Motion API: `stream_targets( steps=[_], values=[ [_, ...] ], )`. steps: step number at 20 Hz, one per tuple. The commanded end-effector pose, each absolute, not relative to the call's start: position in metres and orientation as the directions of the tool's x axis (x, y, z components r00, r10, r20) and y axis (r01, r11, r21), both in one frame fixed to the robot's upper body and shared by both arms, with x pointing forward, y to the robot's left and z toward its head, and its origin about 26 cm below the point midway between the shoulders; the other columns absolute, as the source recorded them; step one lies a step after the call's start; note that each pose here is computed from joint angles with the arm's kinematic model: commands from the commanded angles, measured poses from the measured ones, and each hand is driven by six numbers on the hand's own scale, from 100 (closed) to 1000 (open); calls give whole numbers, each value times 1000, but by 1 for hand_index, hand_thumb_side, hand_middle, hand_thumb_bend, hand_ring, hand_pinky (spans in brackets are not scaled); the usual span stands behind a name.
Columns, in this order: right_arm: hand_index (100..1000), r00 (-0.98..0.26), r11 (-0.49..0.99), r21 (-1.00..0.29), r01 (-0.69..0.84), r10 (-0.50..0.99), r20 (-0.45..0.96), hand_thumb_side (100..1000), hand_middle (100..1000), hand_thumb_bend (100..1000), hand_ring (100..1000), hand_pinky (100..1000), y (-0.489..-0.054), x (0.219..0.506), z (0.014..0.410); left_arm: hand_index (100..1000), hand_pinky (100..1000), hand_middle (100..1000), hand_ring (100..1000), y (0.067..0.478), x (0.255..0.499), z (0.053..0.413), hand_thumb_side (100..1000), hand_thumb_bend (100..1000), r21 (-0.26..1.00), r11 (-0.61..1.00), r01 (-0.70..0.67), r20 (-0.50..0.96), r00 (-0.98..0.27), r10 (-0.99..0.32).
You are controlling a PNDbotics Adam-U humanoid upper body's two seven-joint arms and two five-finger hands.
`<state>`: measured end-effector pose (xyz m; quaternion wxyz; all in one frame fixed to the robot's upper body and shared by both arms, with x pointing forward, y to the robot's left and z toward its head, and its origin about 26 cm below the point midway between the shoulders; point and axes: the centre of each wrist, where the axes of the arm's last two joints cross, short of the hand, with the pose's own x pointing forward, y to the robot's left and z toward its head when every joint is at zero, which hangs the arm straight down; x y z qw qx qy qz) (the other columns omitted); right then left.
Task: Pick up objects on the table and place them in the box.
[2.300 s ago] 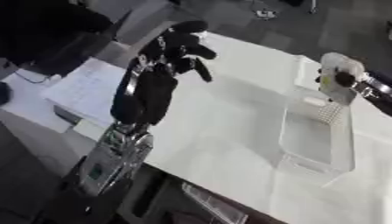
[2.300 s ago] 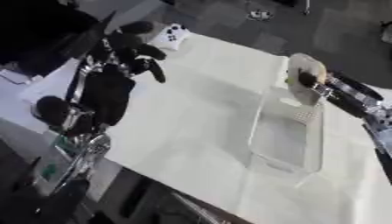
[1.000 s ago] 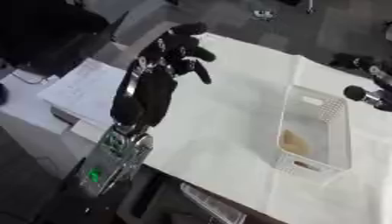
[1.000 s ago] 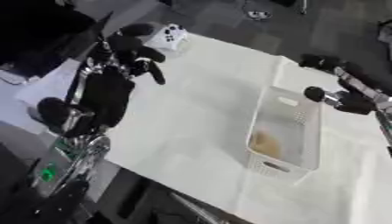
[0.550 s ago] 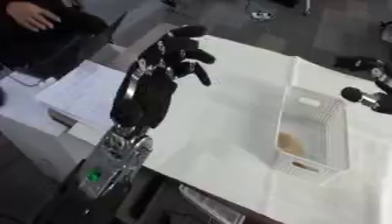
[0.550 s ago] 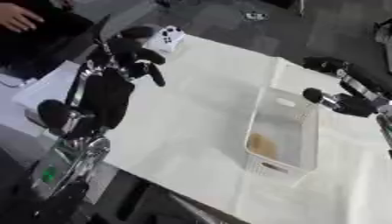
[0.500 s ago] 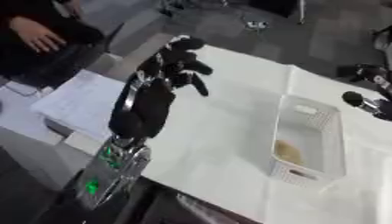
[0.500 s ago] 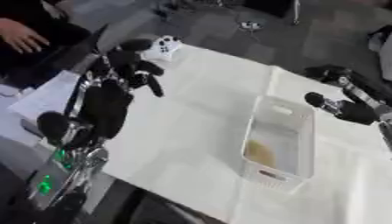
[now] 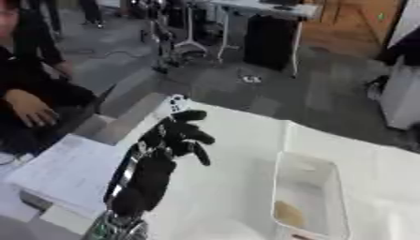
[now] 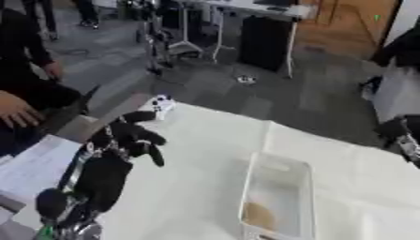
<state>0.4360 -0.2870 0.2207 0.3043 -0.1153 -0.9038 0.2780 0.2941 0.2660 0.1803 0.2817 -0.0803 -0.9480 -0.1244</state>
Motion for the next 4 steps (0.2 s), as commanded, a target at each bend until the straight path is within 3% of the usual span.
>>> stream_targets(
  steps=[1,4],
  values=[
    [619,-850,920,-391,19,221,478,1000,433,100,375,121,-281,401,242,733,439,791,670,270,291,187,793,665,218,956,197,530,-846,53],
    [610,-878,982,-176,-67,26,479,1000,403,100,343,124,-268,363,228,734,436,793,671,271,290,183,801,658,219,958,185,536,-843,40]
  ],
)
